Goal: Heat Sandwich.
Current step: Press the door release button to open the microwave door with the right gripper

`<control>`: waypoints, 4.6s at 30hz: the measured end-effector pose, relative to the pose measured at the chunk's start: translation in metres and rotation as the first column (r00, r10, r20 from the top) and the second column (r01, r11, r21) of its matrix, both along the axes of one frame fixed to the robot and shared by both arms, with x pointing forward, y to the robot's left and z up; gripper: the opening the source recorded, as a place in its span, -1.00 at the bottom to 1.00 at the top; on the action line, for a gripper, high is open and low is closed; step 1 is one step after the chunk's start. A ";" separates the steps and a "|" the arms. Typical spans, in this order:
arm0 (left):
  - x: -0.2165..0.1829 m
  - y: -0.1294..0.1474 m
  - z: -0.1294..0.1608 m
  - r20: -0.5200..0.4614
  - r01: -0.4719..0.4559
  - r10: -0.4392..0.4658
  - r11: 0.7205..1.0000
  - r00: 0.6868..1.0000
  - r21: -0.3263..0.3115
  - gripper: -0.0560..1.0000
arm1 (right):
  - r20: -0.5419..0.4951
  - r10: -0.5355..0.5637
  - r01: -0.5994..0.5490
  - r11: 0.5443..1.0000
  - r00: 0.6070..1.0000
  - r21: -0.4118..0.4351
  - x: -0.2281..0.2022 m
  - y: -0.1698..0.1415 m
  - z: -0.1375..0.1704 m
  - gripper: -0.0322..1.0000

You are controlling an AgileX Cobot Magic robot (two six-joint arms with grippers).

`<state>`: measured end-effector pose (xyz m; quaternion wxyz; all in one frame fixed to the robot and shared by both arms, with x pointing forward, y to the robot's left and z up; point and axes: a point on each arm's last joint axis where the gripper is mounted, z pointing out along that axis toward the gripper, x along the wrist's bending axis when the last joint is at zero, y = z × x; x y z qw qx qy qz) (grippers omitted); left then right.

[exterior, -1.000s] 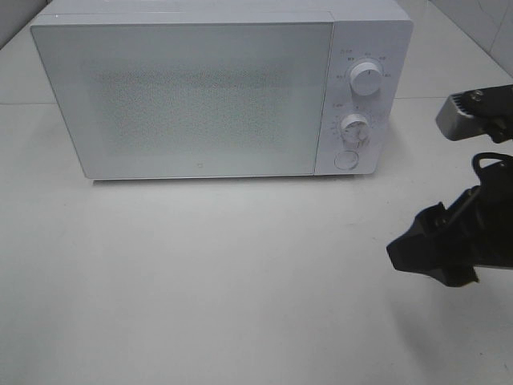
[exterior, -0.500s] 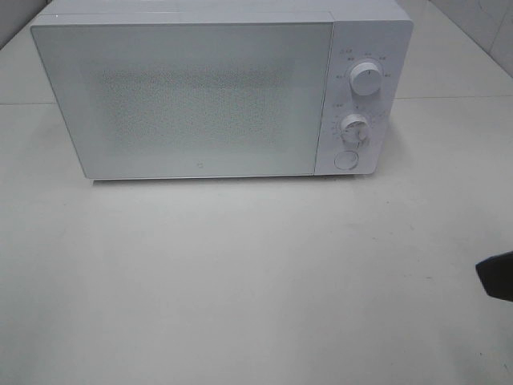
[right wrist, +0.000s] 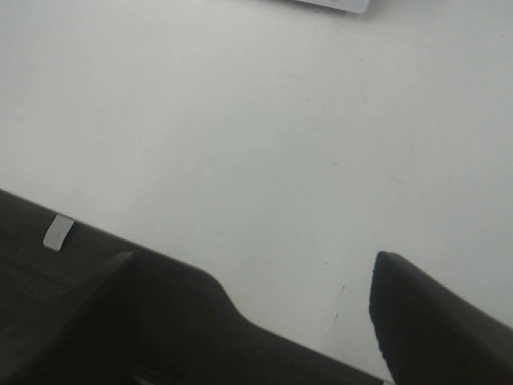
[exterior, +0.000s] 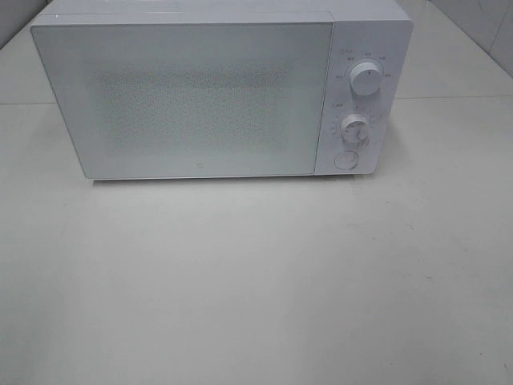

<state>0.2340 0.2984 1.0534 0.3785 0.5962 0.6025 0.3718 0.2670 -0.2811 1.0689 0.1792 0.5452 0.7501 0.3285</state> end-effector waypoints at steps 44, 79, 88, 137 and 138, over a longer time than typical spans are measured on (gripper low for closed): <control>0.000 0.000 0.000 0.000 0.000 0.000 1.000 1.000 0.000 0.95 | 0.272 -0.212 0.219 0.976 0.939 0.005 -0.037 -0.024 -0.022 0.54; 0.000 0.000 0.000 0.000 0.000 0.000 1.000 1.000 0.000 0.95 | 0.284 -0.204 0.206 0.978 0.937 0.024 0.060 -0.003 0.003 0.54; 0.000 0.000 0.000 0.000 0.000 0.000 1.000 1.000 0.000 0.95 | 0.298 -0.194 0.194 0.980 0.935 0.030 0.099 0.006 -0.002 0.54; 0.000 0.000 0.000 0.000 0.000 0.000 1.000 1.000 0.000 0.95 | 0.547 -0.278 0.275 0.957 0.789 0.090 0.192 0.059 -0.123 0.54; 0.000 0.000 0.000 0.000 0.000 0.000 1.000 1.000 0.000 0.95 | 0.548 -0.277 0.272 0.958 0.790 0.092 0.191 0.063 -0.124 0.54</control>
